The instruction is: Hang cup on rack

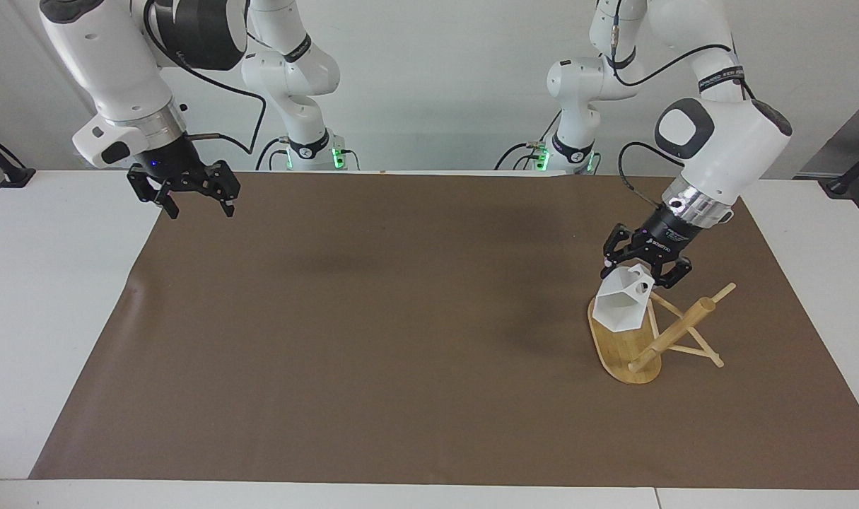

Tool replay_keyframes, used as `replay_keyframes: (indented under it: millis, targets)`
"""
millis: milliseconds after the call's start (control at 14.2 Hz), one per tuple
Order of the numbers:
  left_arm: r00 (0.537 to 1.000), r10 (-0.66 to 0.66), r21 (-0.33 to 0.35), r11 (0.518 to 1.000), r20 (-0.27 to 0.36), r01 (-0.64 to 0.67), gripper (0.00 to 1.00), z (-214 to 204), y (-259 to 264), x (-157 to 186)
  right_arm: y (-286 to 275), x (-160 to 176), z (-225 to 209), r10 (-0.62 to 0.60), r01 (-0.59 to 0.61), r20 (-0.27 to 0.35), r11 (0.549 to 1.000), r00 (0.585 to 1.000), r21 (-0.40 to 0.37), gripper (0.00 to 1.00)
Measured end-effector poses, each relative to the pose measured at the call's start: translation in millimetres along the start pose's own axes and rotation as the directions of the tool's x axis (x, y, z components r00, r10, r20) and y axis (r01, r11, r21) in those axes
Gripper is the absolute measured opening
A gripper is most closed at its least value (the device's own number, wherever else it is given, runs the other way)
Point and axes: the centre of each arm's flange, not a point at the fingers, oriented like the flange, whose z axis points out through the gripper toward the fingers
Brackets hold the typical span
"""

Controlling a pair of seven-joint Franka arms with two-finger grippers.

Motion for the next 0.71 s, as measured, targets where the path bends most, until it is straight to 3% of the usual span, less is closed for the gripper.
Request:
replay_keyframes:
  millis: [707]
  targets:
    - [0.991, -0.136, -0.014, 0.991, -0.010, 0.136, 0.69, 7, 33, 15, 8, -7, -16, 0.030, -0.030, 0.009, 1.000, 1.000, 0.000, 1.00]
